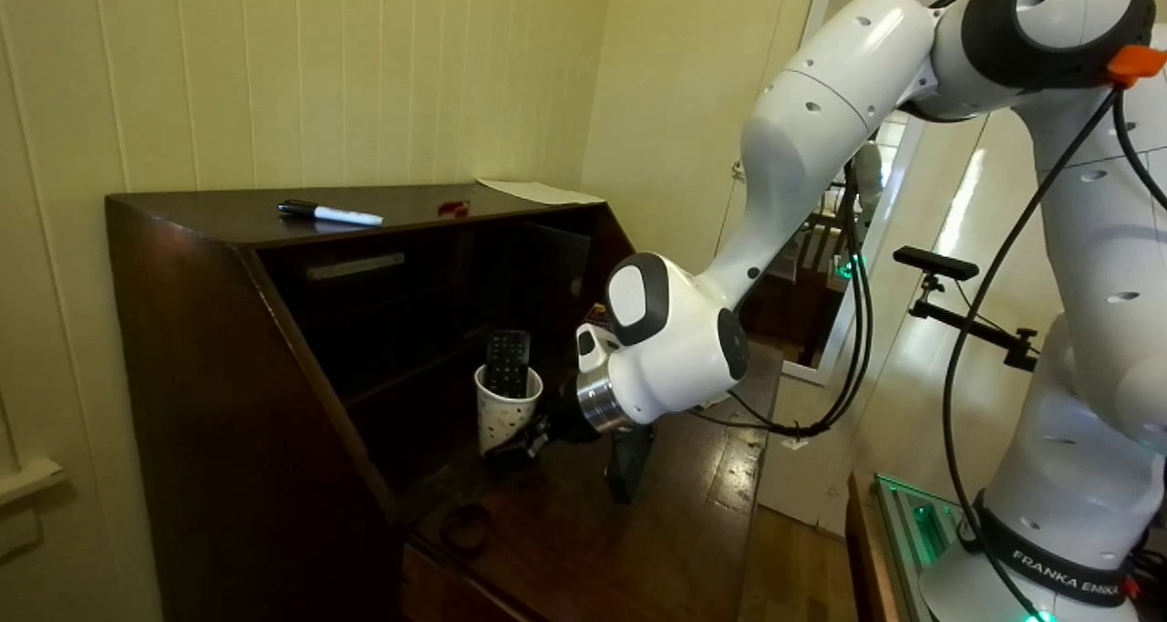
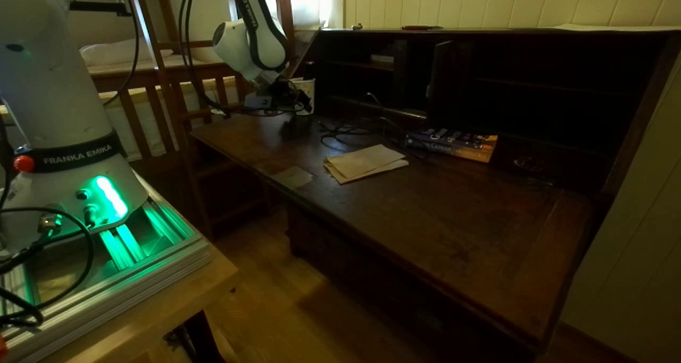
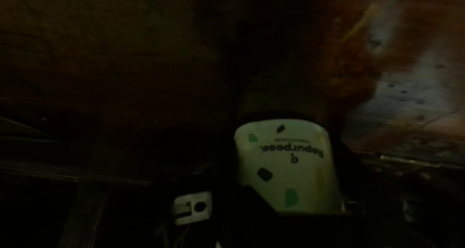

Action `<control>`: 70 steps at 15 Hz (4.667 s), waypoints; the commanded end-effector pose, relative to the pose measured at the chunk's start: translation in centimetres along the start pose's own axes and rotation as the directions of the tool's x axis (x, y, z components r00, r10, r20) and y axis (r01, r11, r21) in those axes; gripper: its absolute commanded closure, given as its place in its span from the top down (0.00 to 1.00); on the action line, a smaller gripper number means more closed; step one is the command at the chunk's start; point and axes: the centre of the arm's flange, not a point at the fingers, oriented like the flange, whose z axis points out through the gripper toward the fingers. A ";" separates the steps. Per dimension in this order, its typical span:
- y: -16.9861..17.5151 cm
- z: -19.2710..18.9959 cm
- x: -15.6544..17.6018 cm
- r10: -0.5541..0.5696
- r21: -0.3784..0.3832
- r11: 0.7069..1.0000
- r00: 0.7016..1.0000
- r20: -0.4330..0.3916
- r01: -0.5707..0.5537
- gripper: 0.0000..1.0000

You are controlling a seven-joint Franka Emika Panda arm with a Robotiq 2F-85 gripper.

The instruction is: Put the cup on the top of the cabinet

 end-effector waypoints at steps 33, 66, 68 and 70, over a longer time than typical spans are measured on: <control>19.3 -5.8 32.7 0.130 -0.055 0.988 0.967 -0.221 -0.145 0.38; 20.5 -1.2 33.6 0.169 -0.068 0.981 0.971 -0.166 -0.183 0.38; 20.1 -0.6 34.3 0.159 -0.064 0.983 0.976 -0.150 -0.171 0.38; 19.8 0.0 35.3 0.150 -0.074 0.984 0.981 -0.123 -0.160 0.38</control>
